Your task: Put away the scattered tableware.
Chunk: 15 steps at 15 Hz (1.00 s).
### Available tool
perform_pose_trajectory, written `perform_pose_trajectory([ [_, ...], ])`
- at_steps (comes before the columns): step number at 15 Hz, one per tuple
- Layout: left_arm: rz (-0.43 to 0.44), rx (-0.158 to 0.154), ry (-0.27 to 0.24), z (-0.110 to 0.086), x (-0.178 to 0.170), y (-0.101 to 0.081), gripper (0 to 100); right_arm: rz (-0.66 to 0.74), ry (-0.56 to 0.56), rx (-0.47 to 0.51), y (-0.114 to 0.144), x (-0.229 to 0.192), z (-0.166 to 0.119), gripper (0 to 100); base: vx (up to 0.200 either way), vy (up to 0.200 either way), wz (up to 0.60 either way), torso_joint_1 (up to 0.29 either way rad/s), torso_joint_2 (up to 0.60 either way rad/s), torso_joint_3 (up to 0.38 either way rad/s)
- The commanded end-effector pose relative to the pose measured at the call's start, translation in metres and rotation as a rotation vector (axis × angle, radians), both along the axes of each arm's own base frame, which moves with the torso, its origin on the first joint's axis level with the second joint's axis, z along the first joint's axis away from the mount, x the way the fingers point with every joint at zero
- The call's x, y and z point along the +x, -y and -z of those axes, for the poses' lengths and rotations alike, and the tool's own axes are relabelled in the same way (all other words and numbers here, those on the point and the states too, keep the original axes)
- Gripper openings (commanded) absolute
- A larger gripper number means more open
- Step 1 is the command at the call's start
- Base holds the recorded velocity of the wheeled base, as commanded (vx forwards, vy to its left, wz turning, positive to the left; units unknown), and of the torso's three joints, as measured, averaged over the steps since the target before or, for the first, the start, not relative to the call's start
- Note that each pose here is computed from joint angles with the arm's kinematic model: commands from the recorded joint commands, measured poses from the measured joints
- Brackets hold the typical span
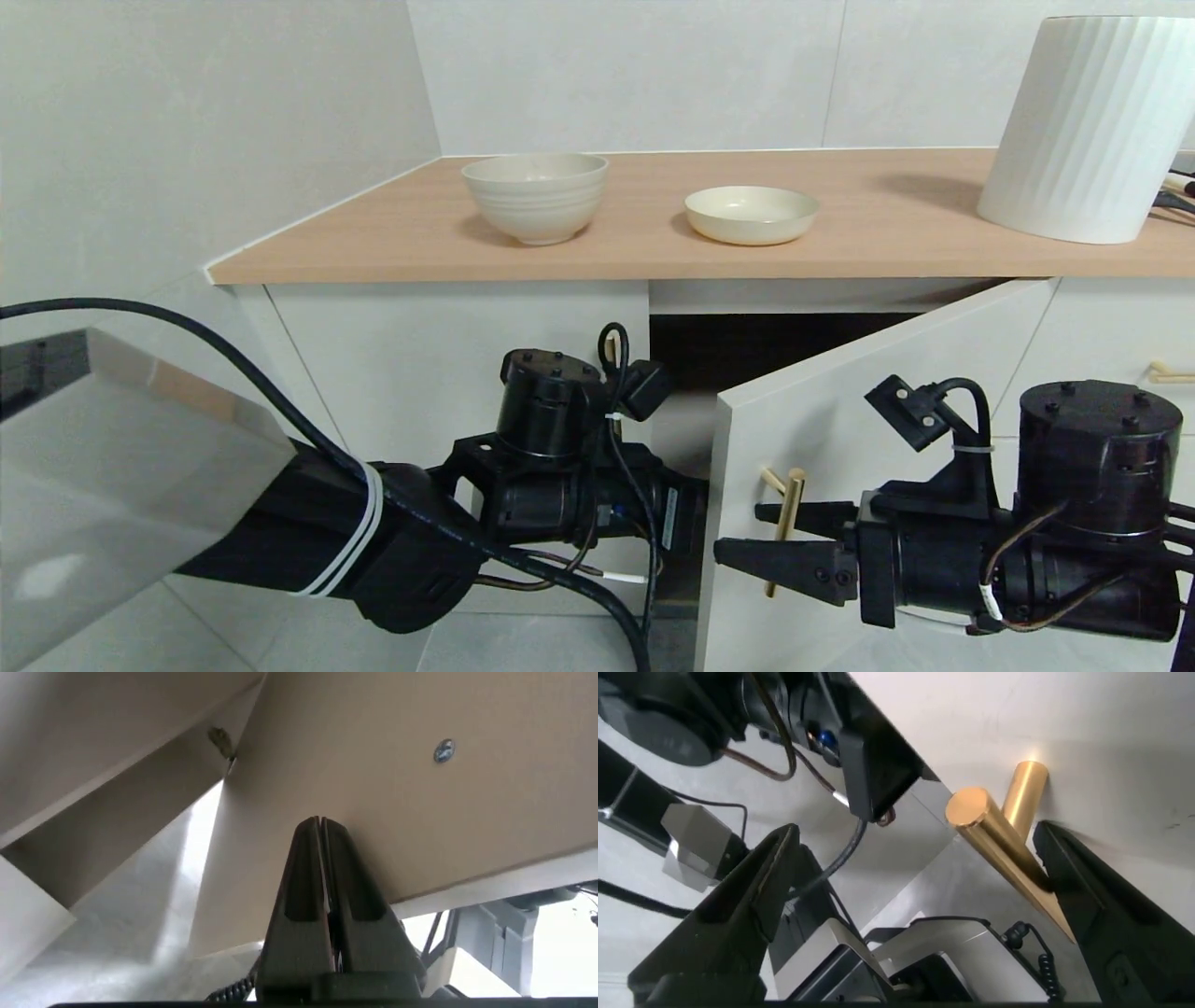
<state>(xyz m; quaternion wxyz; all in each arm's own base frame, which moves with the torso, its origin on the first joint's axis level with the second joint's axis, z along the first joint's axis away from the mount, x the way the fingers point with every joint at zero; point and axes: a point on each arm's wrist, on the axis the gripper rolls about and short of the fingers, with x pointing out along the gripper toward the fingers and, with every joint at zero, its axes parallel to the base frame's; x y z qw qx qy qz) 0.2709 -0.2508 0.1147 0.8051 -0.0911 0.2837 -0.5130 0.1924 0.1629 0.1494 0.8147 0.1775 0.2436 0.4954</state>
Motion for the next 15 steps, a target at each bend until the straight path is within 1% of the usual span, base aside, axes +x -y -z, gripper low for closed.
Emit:
perform_pose_trajectory([
  [1, 0.025, 0.000, -0.001, 0.002, -0.005, 0.008, 0, 0.051, -0.003, -0.010, 0.007, 0.007, 0.002, 100, 0.000, 0.000, 0.00, 0.000, 0.00, 0.000],
  [2, 0.027, -0.005, 0.005, 0.002, -0.006, 0.009, 0, 0.061, -0.004, -0.012, 0.009, 0.009, 0.003, 100, 0.000, 0.000, 0.00, 0.000, 0.00, 0.000],
  [3, 0.030, -0.024, 0.027, 0.001, -0.006, 0.012, 0, 0.098, 0.024, -0.034, 0.018, 0.016, 0.004, 100, 0.000, 0.000, 0.00, 0.000, 0.00, 0.000],
  [4, 0.029, -0.034, 0.035, 0.000, -0.005, 0.013, 0, 0.129, 0.039, -0.054, 0.026, 0.023, 0.007, 100, 0.000, 0.000, 0.00, 0.000, 0.00, 0.000],
  [5, 0.026, -0.044, 0.027, -0.001, -0.006, 0.013, 0, 0.164, 0.041, -0.076, 0.034, 0.031, 0.012, 100, 0.000, 0.000, 0.00, 0.000, 0.00, 0.000],
  [7, 0.027, -0.047, 0.022, -0.002, -0.006, 0.014, 0, 0.220, 0.058, -0.121, 0.048, 0.044, 0.020, 100, 0.000, 0.000, 0.00, 0.000, 0.00, 0.000],
  [9, 0.027, -0.047, 0.022, -0.002, -0.006, 0.014, 0, 0.264, 0.101, -0.139, 0.061, 0.049, 0.017, 100, 0.000, 0.000, 0.00, 0.000, 0.00, 0.000],
  [11, 0.026, -0.047, 0.021, -0.002, -0.006, 0.014, 0, 0.287, 0.140, -0.120, 0.070, 0.040, 0.002, 100, 0.000, 0.000, 0.00, 0.000, 0.00, 0.000],
  [12, 0.025, -0.046, 0.020, -0.001, -0.006, 0.014, 0, 0.281, 0.144, -0.123, 0.075, 0.023, -0.010, 100, 0.000, 0.000, 0.00, 0.000, 0.00, 0.000],
  [13, 0.025, -0.047, 0.021, -0.002, -0.006, 0.013, 0, 0.271, 0.145, -0.130, 0.076, 0.015, -0.015, 100, 0.000, 0.000, 0.00, 0.000, 0.00, 0.000],
  [14, 0.024, -0.046, 0.016, -0.001, -0.006, 0.013, 0, 0.240, 0.133, -0.158, 0.079, -0.010, -0.020, 100, 0.000, 0.000, 0.00, 0.000, 0.00, 0.000],
  [15, 0.024, -0.046, 0.016, -0.001, -0.006, 0.013, 0, 0.231, 0.132, -0.170, 0.083, -0.022, -0.021, 100, 0.000, 0.000, 0.00, 0.000, 0.00, 0.000],
])
